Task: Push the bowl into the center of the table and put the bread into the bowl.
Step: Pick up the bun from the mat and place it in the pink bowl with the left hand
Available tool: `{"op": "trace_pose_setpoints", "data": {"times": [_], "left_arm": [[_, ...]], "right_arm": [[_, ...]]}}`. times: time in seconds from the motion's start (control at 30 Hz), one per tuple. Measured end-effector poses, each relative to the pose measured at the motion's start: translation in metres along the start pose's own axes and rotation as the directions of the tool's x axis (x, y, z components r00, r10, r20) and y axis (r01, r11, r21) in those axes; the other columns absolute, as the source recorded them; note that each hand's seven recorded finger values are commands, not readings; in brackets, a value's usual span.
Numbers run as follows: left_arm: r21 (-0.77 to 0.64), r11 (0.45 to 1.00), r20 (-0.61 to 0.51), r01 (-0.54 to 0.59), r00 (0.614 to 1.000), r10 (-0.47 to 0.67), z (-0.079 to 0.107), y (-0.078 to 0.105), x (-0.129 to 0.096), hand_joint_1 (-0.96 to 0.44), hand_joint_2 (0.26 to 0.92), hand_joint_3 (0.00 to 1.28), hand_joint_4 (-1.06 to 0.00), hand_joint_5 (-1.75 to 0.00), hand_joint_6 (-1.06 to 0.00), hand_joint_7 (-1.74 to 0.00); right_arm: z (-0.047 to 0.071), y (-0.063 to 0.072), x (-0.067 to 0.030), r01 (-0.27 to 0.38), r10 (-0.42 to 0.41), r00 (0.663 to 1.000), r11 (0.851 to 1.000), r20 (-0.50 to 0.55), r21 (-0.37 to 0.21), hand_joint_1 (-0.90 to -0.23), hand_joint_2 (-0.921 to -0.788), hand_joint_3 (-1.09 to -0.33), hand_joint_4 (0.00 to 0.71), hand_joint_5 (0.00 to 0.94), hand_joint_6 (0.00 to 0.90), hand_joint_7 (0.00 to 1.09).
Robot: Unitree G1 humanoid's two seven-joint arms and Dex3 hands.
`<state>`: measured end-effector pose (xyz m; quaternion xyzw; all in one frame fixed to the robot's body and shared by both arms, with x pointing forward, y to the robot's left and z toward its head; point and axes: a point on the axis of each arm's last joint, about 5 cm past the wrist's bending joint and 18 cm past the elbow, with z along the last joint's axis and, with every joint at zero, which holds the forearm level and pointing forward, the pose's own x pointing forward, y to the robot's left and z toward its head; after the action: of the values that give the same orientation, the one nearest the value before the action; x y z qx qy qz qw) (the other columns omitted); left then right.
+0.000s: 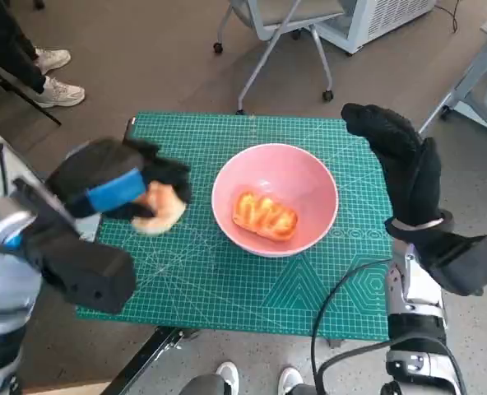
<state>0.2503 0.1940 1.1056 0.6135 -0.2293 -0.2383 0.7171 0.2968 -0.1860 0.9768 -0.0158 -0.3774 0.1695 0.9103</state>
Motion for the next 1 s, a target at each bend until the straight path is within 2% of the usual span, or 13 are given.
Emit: {"op": "trace_pose_setpoints", "data": {"times": [0.27,0.47,0.7,1.0], "left_arm": [[0.024,0.998,0.1,-0.053,0.994,0.05,0.013,0.022,0.027,0.0,0.898,0.0,-0.81,-1.05,-0.75,-1.02],[0.026,0.997,0.162,-0.077,0.984,0.072,0.023,0.03,0.049,0.0,0.904,0.01,-0.78,-1.13,-0.74,-0.98],[-0.001,0.999,0.231,-0.043,0.972,0.042,0.032,0.025,0.076,0.0,0.916,0.01,-0.73,-1.17,-0.73,-1.02],[-0.012,0.999,0.259,0.049,0.965,-0.044,0.032,0.009,0.105,0.0,0.919,0.02,-0.74,-1.16,-0.69,-1.05]], "right_arm": [[0.0,0.0,-0.0008,0.005,-0.005,1.0,1.0,0.001,0.003,-0.674,-0.921,-0.78,0.177,0.0,0.022,0.57],[0.0,-0.001,-0.0026,0.012,-0.012,1.0,1.0,0.001,0.006,-0.674,-0.921,-0.777,0.178,0.001,0.025,0.57],[0.001,-0.002,-0.006,0.017,-0.017,1.0,1.0,0.001,0.001,-0.673,-0.921,-0.775,0.18,0.001,0.028,0.57],[0.002,-0.005,-0.0115,0.043,-0.043,0.999,0.999,0.0,-0.013,-0.68,-0.921,-0.771,0.18,0.001,0.029,0.55]]}}
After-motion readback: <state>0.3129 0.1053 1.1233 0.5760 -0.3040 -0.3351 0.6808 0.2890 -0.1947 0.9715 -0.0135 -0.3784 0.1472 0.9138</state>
